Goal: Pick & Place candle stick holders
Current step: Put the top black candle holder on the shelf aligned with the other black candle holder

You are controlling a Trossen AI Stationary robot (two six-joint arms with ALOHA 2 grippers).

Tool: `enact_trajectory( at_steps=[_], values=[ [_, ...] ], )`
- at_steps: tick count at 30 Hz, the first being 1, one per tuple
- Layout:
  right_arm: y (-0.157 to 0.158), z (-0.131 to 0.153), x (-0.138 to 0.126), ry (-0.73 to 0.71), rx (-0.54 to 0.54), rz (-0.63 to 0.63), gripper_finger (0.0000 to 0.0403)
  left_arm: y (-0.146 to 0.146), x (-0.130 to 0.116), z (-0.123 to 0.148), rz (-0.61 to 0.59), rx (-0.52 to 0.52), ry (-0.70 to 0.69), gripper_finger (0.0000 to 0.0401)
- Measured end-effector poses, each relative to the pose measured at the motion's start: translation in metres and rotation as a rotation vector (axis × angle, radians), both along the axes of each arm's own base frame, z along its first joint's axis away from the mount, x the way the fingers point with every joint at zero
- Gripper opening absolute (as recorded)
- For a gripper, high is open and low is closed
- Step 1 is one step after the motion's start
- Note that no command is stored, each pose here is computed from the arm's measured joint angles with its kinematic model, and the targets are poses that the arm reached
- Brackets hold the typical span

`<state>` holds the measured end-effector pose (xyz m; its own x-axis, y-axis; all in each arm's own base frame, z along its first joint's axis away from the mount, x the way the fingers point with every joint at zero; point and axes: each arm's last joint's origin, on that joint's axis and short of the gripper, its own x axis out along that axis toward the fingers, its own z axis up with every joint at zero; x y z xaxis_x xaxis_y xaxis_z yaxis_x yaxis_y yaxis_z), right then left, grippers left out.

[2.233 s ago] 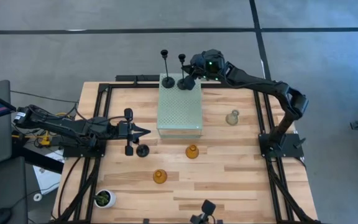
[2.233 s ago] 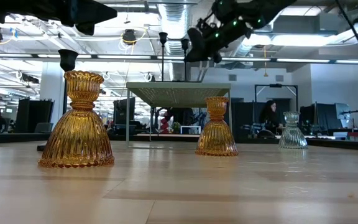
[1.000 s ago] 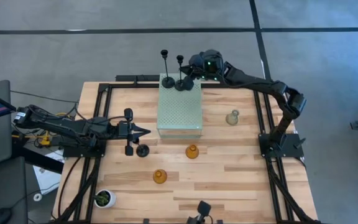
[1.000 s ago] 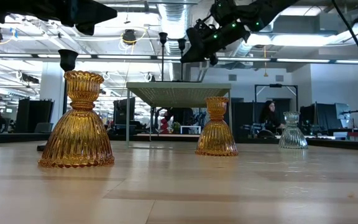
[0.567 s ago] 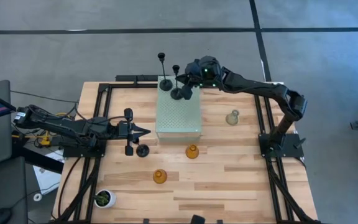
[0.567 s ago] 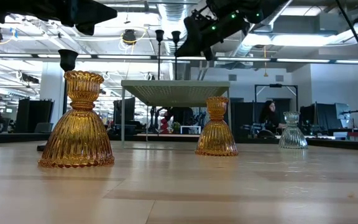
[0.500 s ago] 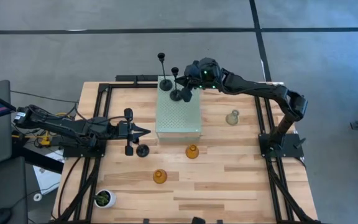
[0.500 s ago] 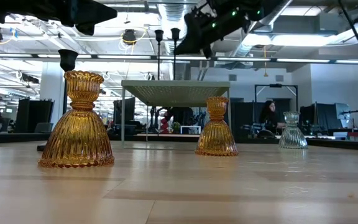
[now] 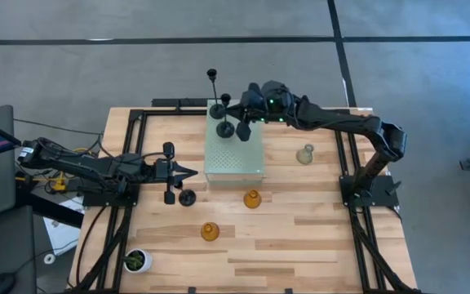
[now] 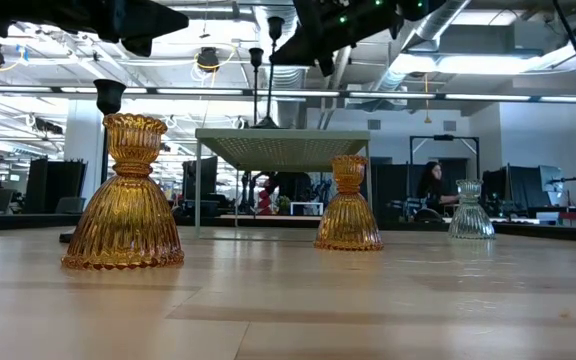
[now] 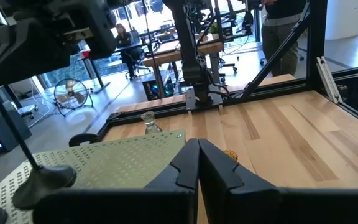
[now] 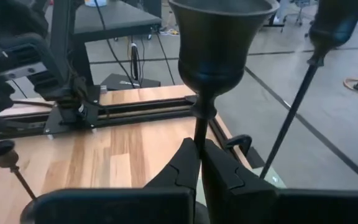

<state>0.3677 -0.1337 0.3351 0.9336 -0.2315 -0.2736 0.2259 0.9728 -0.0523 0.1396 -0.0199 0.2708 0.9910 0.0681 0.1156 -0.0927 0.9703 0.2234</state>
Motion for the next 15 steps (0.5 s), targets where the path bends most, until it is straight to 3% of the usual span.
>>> enact_trajectory(
  at_steps=[15],
  values=[
    [0.0052,0.0012,0.0018,-0.016,0.015,0.054,0.0,0.0,0.0,0.0001,0.0,0.0,-0.001,0.0006]
  ],
)
